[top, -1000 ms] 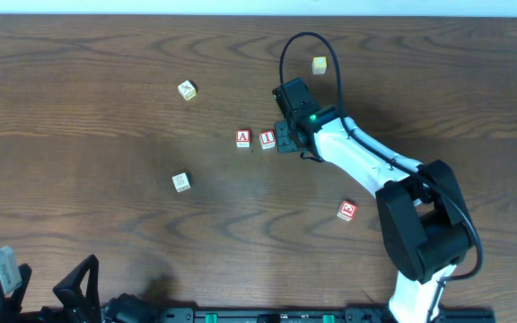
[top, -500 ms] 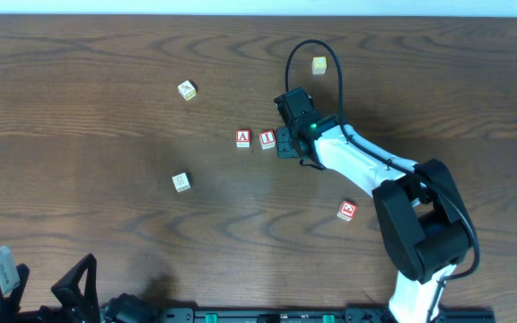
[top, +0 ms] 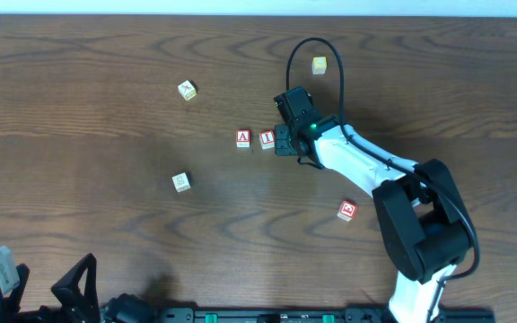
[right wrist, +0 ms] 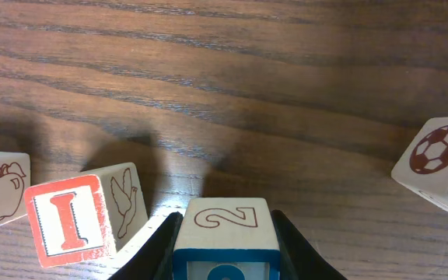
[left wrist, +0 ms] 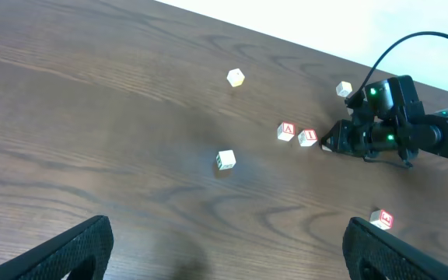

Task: Spell out Ai2
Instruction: 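Carry the 2 block to the right of the I block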

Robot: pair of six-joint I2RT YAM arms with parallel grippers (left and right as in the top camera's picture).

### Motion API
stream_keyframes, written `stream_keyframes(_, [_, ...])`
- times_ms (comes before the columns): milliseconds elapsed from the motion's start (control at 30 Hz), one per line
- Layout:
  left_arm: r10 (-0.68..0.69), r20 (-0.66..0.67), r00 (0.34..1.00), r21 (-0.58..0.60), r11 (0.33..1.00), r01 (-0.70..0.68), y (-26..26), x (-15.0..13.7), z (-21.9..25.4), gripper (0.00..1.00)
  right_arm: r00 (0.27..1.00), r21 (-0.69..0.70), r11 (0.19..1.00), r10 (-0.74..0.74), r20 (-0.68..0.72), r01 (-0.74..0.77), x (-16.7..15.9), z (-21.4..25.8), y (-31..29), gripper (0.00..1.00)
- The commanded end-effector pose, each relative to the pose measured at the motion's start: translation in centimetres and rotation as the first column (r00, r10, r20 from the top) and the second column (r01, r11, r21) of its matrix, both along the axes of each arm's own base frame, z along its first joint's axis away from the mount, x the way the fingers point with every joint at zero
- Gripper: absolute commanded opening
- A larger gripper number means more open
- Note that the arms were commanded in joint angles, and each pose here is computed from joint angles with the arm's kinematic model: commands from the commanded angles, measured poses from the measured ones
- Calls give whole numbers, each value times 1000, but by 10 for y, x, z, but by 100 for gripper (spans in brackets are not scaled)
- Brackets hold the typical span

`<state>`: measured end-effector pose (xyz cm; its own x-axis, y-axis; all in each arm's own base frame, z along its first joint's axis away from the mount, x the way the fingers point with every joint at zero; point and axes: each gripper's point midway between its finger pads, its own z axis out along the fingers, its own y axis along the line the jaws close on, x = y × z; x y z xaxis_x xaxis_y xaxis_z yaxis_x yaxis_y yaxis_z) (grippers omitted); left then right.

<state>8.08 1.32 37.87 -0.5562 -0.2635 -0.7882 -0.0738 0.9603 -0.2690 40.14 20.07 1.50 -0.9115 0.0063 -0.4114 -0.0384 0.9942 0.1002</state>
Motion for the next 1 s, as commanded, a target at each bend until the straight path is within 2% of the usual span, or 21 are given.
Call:
stream_keyframes(0, [24, -24, 999, 18, 1000, -24, 5, -2, -6, 95, 1000, 3, 1000, -7, -10, 7, -5, -5, 3, 20])
stream_keyframes(667, [30, -22, 999, 22, 999, -30, 6, -2, -6, 95, 999, -19, 1000, -7, -42, 6, -7, -29, 3, 20])
stream_keyframes(733, [31, -21, 999, 23, 999, -31, 6, -2, -6, 95, 999, -15, 1000, -7, -37, 6, -5, -29, 4, 32])
stream_keyframes(767, [33, -20, 999, 24, 999, -33, 7, -2, -6, 95, 999, -15, 1000, -7, -35, 6, -5, -28, 4, 34])
stream_keyframes(967, [43, -17, 999, 31, 999, -43, 9, -1, -5, 95, 1000, -10, 1000, -10, -23, 10, -2, -27, 4, 39])
